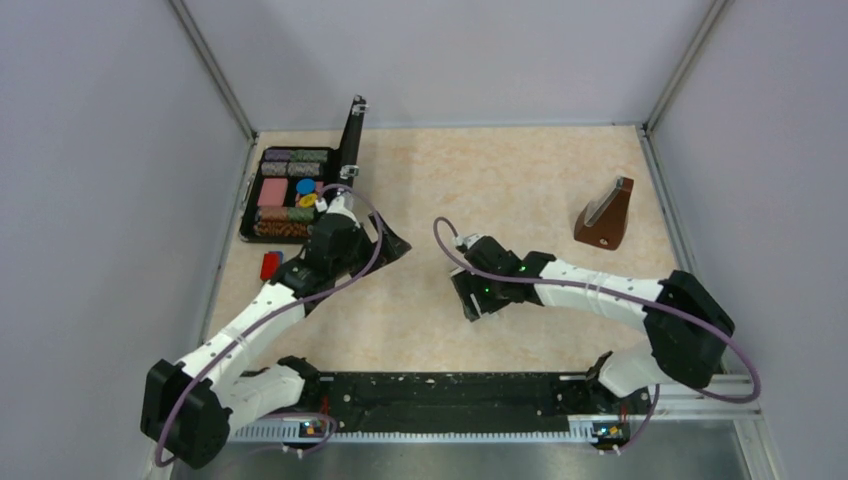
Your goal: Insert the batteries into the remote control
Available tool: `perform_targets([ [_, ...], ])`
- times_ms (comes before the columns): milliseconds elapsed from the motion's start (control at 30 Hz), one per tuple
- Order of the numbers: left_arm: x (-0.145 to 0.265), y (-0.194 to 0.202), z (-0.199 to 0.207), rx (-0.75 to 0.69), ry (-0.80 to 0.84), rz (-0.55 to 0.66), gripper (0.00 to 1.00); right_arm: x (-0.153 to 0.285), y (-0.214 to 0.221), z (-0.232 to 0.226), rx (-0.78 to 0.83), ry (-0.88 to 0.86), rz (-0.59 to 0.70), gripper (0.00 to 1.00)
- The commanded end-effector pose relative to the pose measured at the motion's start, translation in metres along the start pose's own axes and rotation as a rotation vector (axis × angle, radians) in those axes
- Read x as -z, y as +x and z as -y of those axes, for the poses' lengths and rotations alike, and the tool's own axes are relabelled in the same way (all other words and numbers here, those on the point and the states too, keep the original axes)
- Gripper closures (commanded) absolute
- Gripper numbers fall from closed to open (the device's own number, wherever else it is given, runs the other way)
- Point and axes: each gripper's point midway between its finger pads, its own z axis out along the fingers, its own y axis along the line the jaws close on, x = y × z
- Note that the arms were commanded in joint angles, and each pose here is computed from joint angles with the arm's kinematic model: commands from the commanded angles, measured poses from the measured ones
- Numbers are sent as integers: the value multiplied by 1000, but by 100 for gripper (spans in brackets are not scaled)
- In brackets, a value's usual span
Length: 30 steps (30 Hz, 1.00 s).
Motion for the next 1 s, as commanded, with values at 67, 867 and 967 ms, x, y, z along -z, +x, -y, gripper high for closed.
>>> perform_targets([
  [67, -21, 9, 48, -97, 242, -110, 7, 39, -14, 7, -340, -44, 107, 29],
  [867, -124, 101, 59, -271, 242, -408, 32, 19, 21, 14, -947, -185, 143, 47],
  [967, -126, 104, 56, -282, 229, -419, 34, 18, 20, 14, -959, -194, 145, 49],
])
